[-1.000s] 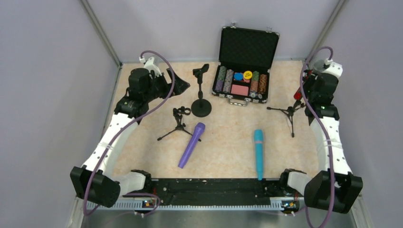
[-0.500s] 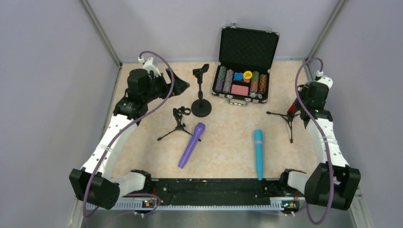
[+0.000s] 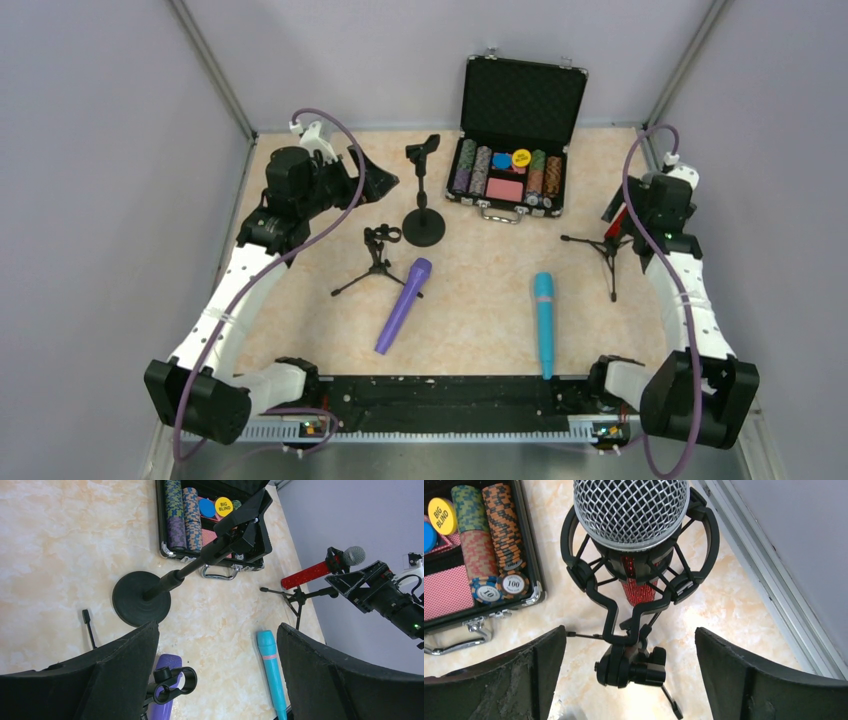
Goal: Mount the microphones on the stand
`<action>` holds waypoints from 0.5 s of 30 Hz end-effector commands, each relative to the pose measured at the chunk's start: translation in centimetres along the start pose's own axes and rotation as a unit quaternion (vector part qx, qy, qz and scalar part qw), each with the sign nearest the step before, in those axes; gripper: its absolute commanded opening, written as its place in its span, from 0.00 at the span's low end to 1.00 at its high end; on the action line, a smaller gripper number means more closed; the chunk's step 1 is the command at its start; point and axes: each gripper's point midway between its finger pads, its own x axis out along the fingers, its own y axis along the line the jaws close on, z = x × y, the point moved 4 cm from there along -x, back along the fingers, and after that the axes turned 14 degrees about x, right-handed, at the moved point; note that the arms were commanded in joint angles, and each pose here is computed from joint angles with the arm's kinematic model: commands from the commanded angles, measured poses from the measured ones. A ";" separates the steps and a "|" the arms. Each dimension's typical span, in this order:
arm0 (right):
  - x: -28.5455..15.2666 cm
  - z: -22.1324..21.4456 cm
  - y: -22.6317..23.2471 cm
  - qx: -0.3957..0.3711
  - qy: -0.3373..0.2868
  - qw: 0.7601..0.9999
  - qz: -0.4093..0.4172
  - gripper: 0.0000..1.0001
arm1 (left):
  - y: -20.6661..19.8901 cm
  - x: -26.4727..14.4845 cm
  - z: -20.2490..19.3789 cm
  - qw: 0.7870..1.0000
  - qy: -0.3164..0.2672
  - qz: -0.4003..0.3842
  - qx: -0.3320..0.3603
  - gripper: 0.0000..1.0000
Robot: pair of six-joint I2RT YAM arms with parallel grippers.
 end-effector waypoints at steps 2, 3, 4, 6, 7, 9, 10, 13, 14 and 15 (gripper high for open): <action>-2.0 2.2 0.8 0.015 -0.026 0.999 0.015 0.99 | -0.8 -0.5 1.5 0.999 -0.035 -0.019 0.013 0.91; -2.1 2.3 0.9 0.019 -0.023 0.999 0.012 0.99 | -0.8 -0.5 1.5 0.999 -0.035 -0.020 0.013 0.91; -2.2 2.3 1.0 0.018 -0.015 1.000 0.012 0.99 | -0.7 -0.5 1.5 0.999 -0.035 -0.019 0.013 0.91; -2.6 2.4 1.2 0.017 -0.003 1.000 0.014 0.99 | -0.7 -0.5 1.6 0.999 -0.035 -0.019 0.013 0.91; -2.8 2.6 1.4 0.017 0.001 1.000 0.016 0.99 | -0.7 -0.5 1.6 0.999 -0.035 -0.019 0.013 0.91; -3.5 3.0 1.6 0.019 0.000 1.000 0.020 0.99 | -0.7 -0.4 1.5 0.999 -0.034 -0.018 0.012 0.91; -3.9 3.4 1.7 0.018 -0.005 1.000 0.024 0.99 | -0.7 -0.5 1.6 0.999 -0.035 -0.017 0.013 0.91; -5.4 5.0 2.2 0.018 -0.022 0.999 0.031 0.99 | -0.6 -0.5 1.5 0.999 -0.033 -0.016 0.013 0.91; -5.9 5.6 2.4 0.017 -0.026 0.999 0.035 0.99 | -0.6 -0.4 1.4 0.999 -0.032 -0.016 0.013 0.91; -6.5 6.1 2.7 0.016 -0.029 0.999 0.039 0.99 | -0.7 -0.5 1.4 0.999 -0.032 -0.017 0.013 0.91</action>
